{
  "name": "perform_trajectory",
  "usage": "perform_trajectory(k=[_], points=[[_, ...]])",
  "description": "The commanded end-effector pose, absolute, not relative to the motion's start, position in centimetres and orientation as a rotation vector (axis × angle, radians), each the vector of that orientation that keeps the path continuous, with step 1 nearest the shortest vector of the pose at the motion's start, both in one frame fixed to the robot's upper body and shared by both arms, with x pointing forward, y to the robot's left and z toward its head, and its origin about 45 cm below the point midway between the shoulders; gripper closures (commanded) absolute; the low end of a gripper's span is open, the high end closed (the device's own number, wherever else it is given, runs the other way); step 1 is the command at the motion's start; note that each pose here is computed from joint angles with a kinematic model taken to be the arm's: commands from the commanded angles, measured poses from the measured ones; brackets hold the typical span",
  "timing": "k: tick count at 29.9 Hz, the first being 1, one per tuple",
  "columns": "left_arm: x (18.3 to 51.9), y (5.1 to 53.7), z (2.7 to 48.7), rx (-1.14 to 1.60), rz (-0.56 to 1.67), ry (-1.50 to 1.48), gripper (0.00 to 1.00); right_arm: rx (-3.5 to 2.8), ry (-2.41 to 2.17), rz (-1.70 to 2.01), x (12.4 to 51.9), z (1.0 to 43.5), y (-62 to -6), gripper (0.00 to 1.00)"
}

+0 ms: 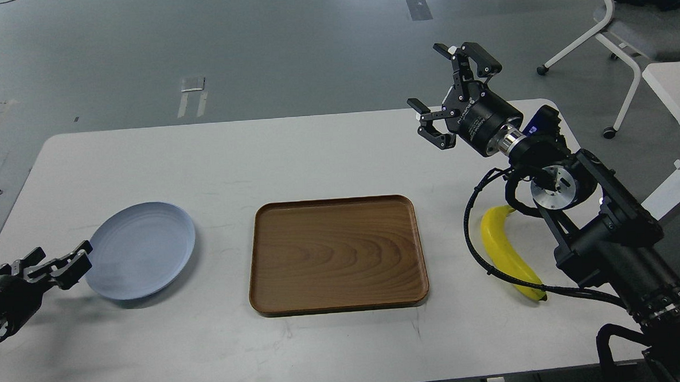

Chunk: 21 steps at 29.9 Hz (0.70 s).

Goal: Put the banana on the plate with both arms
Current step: 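Grasp the edge of the light blue plate with the left gripper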

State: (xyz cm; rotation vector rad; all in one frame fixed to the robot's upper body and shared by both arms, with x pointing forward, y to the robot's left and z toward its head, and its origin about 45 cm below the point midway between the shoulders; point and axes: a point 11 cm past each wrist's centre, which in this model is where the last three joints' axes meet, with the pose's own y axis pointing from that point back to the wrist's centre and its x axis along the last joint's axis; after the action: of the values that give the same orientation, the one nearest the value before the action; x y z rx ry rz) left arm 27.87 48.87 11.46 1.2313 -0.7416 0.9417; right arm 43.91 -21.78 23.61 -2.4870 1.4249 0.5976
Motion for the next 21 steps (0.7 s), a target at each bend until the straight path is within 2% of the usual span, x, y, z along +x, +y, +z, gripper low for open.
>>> perform_trajectory(k=[1, 9, 11, 13, 14, 15, 16, 18, 21], points=[[28.0, 48.6, 11.0, 1.229, 0.94, -0.74, 0.16, -2.49, 1.419, 0.593, 43.8, 23.7, -21.8, 0.0], [28.4, 48.5, 9.0, 1.243, 0.923, -0.759, 0.19, -2.494, 1.419, 0.596, 43.7, 23.5, -21.7, 0.0], [28.4, 48.3, 9.0, 1.229, 0.913, -0.765, 0.32, -2.495, 1.42, 0.595, 43.7, 23.5, -21.7, 0.0], [28.4, 47.9, 9.0, 1.202, 0.896, -0.776, 0.55, -2.495, 1.42, 0.595, 43.7, 23.5, -21.7, 0.0], [28.4, 47.7, 9.0, 1.191, 0.893, -0.779, 0.6, -2.496, 1.419, 0.595, 43.7, 23.5, -21.7, 0.0], [28.4, 47.6, 8.9, 1.188, 0.89, -0.779, 0.78, -2.498, 1.42, 0.594, 43.7, 23.5, -21.7, 0.0], [28.4, 47.3, 8.7, 1.182, 0.888, -0.776, 0.9, -2.501, 1.423, 0.592, 43.6, 23.4, -21.7, 0.0], [28.5, 47.0, 8.6, 1.176, 0.889, -0.776, 0.99, -2.501, 1.426, 0.591, 43.6, 23.4, -21.7, 0.0], [28.7, 47.1, 8.7, 1.176, 0.891, -0.779, 1.0, -2.501, 1.427, 0.593, 43.6, 23.3, -21.7, 0.0]])
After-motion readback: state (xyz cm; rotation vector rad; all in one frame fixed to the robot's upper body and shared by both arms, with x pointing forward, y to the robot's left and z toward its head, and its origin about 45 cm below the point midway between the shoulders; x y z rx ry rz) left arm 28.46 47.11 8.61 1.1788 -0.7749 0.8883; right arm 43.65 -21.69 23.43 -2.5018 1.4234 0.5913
